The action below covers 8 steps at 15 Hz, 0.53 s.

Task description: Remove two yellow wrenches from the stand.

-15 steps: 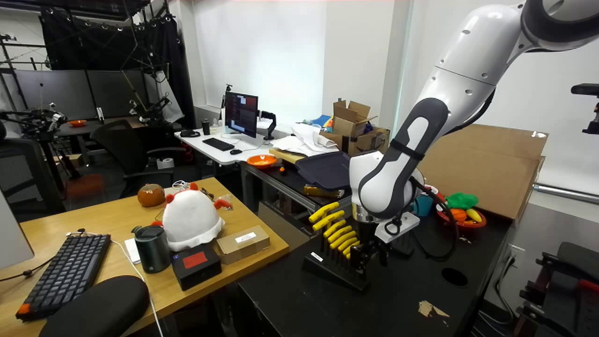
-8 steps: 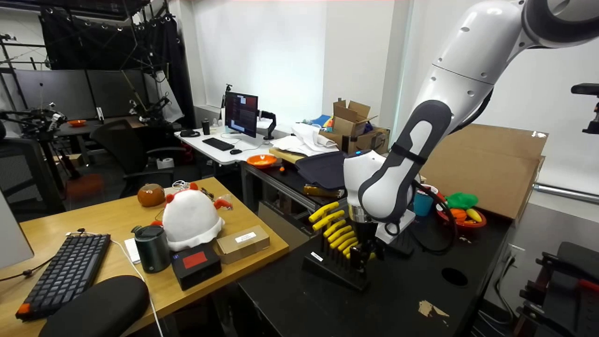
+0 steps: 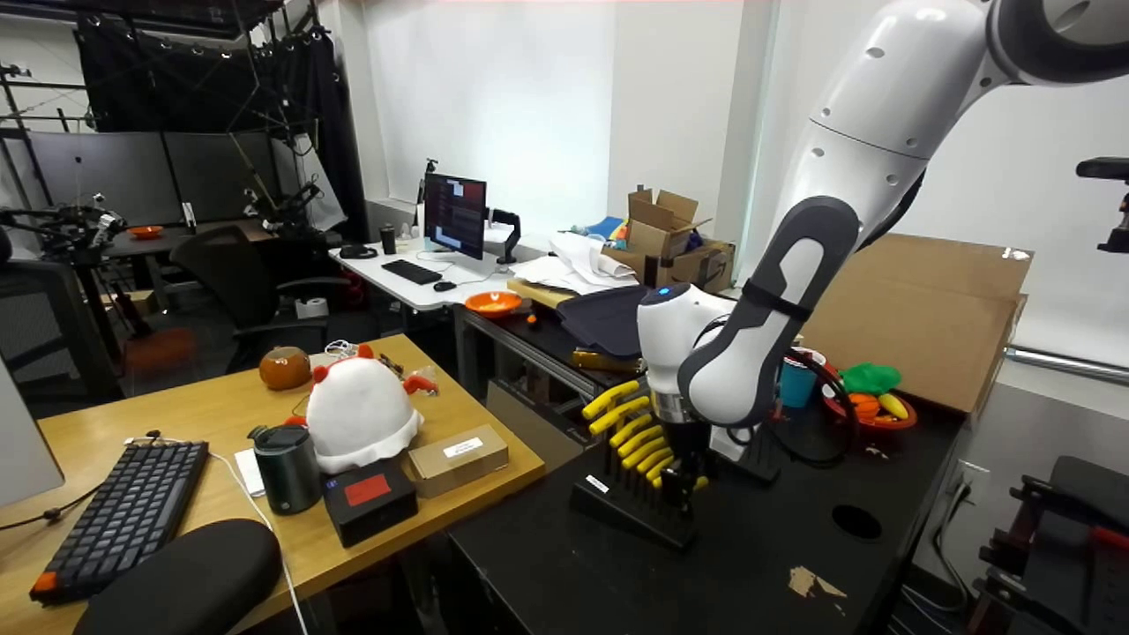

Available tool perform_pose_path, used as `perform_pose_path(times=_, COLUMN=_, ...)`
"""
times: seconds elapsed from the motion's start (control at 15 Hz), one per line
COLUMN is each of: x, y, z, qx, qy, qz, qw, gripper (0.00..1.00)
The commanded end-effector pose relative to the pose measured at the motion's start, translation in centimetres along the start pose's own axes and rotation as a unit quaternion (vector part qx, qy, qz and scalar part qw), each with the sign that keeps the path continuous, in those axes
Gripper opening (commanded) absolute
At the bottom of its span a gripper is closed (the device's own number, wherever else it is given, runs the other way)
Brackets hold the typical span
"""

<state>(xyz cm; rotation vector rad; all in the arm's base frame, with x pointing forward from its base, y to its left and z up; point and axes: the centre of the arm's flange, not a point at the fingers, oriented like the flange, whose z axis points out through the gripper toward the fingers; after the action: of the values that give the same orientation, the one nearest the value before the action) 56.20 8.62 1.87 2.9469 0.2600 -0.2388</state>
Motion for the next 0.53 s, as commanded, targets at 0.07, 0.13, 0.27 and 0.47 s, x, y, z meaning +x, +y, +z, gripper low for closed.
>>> perform_pose_path(times=0.07, x=0.03, y=-0.30, z=-1.10, qx=-0.013, qy=0.013, qz=-0.009, qw=0.9998, gripper=1.00)
perform_pose_path(times=0.13, x=0.09, y=-0.31, z=-1.15, qx=-0.011, qy=0.014, qz=-0.010, qw=0.9998, gripper=0.75)
perform_pose_path(times=0.27, x=0.19, y=-0.28, z=-1.16, qx=-0.010, qy=0.017, qz=-0.012, qw=0.9997, gripper=0.66)
perform_pose_path(times=0.47, x=0.28, y=-0.24, z=-1.11, qx=-0.005, qy=0.019, qz=-0.012, qw=0.9997, gripper=0.42)
